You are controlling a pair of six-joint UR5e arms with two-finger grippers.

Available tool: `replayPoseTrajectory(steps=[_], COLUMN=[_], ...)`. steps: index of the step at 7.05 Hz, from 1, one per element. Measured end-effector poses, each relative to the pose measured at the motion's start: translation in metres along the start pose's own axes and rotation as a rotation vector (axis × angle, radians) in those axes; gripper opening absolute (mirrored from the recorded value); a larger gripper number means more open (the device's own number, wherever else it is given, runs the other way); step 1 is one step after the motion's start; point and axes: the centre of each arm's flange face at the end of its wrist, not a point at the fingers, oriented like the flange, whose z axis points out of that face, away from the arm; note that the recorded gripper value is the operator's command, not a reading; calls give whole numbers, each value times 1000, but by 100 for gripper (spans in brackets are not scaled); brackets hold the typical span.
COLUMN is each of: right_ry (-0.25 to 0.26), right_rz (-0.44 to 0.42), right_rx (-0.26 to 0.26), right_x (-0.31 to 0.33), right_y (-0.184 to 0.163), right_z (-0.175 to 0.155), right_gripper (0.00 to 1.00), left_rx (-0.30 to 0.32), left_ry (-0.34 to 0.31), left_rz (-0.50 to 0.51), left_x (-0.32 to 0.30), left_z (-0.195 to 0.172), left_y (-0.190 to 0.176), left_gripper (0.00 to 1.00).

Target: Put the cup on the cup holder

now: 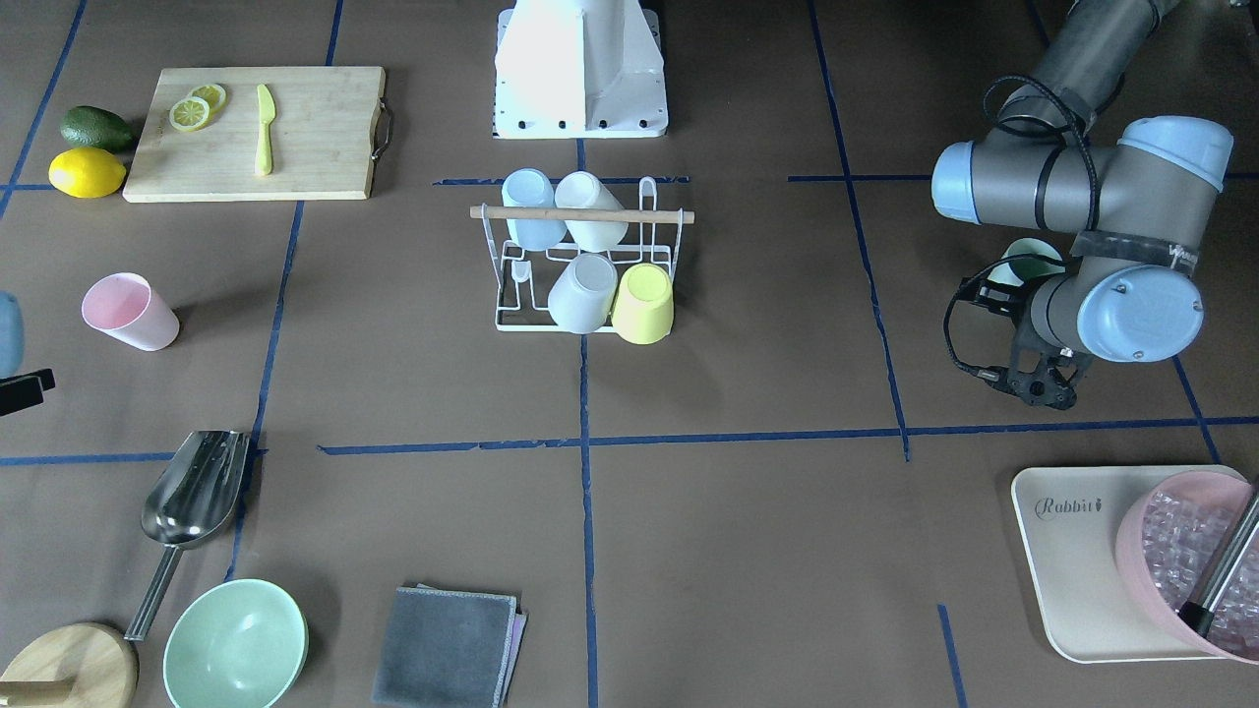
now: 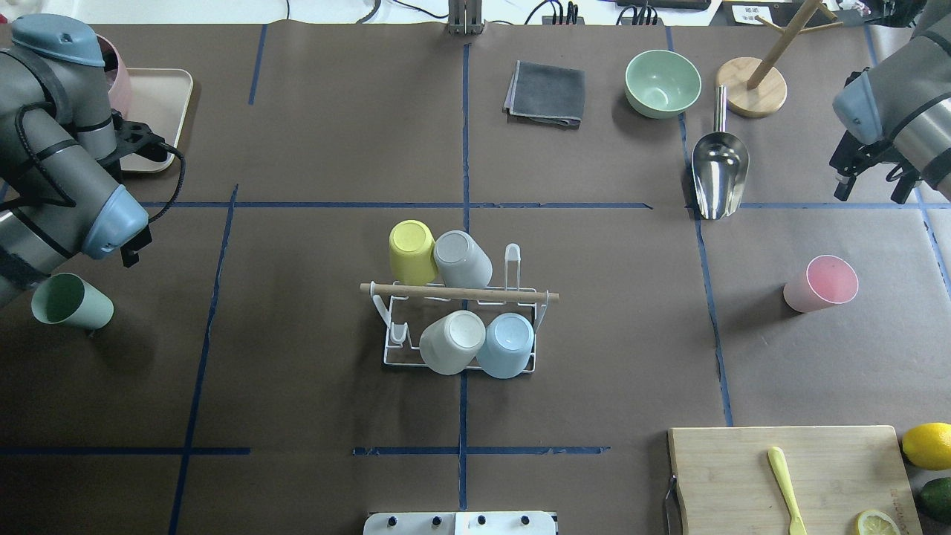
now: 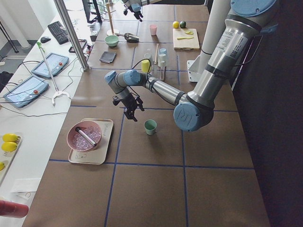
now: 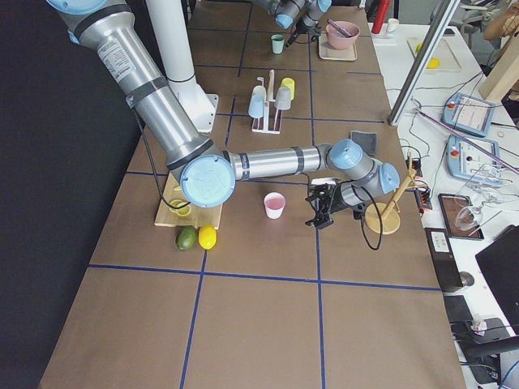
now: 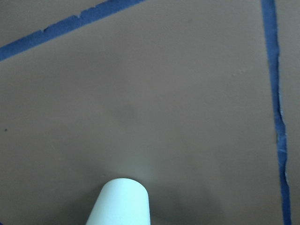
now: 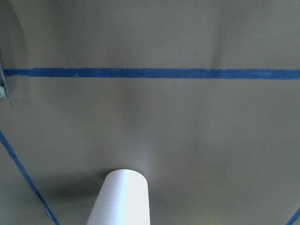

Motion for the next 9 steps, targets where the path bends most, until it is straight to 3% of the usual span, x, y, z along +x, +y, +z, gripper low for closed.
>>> replayPoseTrajectory(steps=[2, 6, 9], right_ry=[3, -15, -11], right_rz=[-18, -13, 4], right_rx=[-31, -77, -112], right_x=[-19, -33, -28], right_y=[-6, -10, -8], right_z=[23, 63, 84], right_gripper=[100, 100, 100], left_rx=[-30, -105, -130], left_ry=[-40, -28, 34], left_rz=[32, -14, -46], left_x=[-18, -44, -45], left_z=[14, 44, 52], left_y=[-6, -19, -19], left_gripper=[100, 100, 100])
